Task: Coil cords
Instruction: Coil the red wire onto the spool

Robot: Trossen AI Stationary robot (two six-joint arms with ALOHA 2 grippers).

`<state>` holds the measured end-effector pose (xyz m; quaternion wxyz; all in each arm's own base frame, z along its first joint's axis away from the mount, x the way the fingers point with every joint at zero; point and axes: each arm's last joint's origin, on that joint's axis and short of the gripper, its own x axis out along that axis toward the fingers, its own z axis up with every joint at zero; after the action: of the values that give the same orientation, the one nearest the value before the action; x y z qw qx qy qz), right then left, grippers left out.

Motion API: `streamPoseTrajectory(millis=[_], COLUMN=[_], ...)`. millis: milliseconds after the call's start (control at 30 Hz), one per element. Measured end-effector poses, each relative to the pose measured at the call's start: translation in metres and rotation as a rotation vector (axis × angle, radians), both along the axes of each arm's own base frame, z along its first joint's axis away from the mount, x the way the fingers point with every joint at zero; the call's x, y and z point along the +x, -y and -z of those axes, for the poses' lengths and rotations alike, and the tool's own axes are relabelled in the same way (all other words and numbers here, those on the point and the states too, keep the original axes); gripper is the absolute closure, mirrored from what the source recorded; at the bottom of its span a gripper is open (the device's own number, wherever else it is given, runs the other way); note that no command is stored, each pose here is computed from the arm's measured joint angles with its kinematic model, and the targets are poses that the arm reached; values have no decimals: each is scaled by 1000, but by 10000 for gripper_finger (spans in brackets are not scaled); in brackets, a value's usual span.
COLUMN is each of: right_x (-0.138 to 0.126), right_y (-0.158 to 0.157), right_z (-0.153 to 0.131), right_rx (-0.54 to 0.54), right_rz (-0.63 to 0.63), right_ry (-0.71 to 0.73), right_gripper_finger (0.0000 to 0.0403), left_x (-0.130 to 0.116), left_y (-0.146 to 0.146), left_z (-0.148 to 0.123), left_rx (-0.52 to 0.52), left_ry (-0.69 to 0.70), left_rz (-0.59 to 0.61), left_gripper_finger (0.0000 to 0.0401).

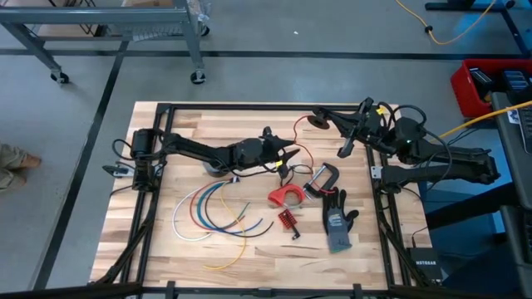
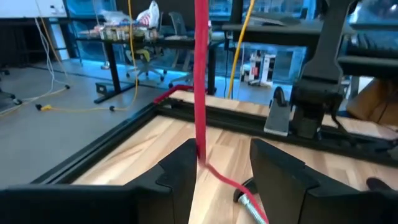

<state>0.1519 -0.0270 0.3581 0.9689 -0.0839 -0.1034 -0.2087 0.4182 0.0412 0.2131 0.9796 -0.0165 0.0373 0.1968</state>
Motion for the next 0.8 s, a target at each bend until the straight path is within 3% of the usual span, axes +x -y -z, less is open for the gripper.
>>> streamPoseTrajectory(millis=[267,667,800], right_x=[0,-1,-1], right_y=[0,0,0], right_z=[0,-4,-5], right_rx=[0,-6,-6], right_rz=[0,0,-1], right_ry=[3,49,50], right_gripper_finger=[400,400,400], left_x=[0,0,0], left_y=[-1,-1,-1], left_z=[-1,-1,-1], left_rx=[-17,-28,-31], left_ry=[14,19,20], left_rz=[-6,-6,-6], left_gripper_finger=[276,387,395])
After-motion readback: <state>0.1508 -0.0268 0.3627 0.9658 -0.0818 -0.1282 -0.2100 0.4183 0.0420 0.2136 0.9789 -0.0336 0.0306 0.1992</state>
